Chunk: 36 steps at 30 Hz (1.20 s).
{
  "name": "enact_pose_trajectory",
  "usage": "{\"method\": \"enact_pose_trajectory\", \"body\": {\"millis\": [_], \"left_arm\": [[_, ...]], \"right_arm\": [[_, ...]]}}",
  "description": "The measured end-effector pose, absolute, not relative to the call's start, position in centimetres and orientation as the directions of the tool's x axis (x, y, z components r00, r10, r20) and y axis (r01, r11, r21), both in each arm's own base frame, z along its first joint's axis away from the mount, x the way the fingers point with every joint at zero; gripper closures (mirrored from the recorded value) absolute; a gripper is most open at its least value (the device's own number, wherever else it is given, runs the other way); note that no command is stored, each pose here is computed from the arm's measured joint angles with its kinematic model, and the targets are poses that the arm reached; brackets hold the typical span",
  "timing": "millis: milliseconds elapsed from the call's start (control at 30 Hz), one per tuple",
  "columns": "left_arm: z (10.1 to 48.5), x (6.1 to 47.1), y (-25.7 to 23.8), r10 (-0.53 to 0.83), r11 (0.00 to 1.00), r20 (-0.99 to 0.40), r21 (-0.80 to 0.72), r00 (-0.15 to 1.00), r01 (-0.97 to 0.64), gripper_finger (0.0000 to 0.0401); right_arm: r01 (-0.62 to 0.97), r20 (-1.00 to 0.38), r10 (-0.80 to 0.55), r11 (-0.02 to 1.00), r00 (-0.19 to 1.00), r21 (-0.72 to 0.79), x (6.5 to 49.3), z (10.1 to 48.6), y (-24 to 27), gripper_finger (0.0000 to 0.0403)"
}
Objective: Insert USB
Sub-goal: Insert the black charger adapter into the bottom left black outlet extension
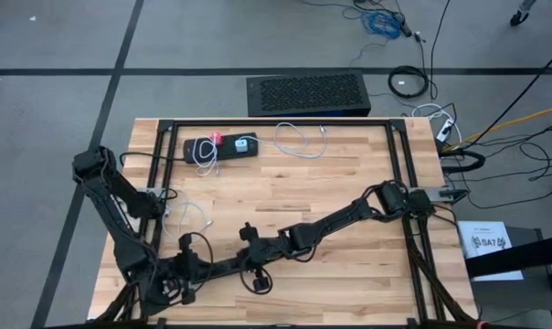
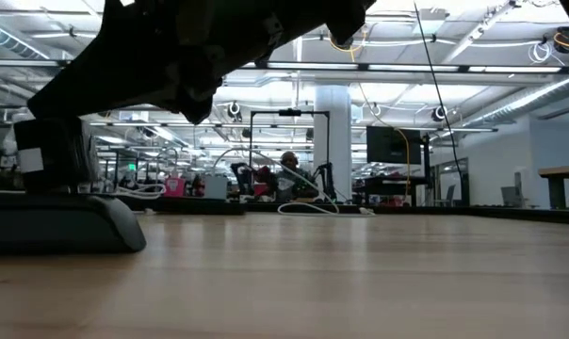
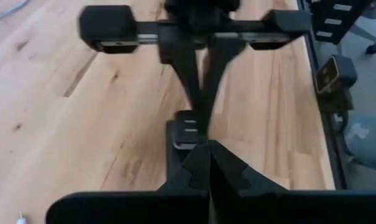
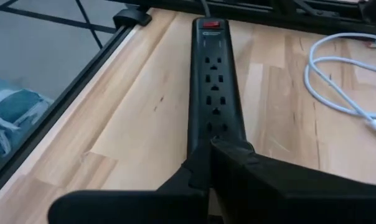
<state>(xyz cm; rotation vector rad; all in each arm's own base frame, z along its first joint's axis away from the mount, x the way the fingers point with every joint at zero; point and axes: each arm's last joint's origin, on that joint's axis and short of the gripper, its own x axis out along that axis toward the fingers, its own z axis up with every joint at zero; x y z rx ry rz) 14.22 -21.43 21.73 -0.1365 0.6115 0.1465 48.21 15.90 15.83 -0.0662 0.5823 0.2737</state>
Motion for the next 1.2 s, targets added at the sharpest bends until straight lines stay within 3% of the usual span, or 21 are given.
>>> {"method": "enact_pose_trajectory", "body": {"millis": [233, 733, 1200], "left_arm": [[21.3, 14.0, -21.5, 0.076, 0.978, -0.630, -0.104, 0.772, -0.181, 0.0400], [14.9, 14.9, -23.5, 0.135, 0.964, -0.786, -0.036, 0.603, -0.263, 0.0400], [14.3, 15.1, -23.9, 0.127, 0.963, -0.789, -0.046, 0.601, -0.264, 0.0400]], "right_arm": [[-0.242, -0.546, 0.229, 0.969, 0.806, 0.050, 48.5, 15.9, 15.2, 0.0403], [-0.257, -0.537, 0.228, 0.966, 0.812, 0.021, 48.2, 16.9, 15.1, 0.0403], [-0.238, -0.555, 0.204, 0.971, 0.806, 0.010, 48.4, 16.8, 13.9, 0.0403]]}}
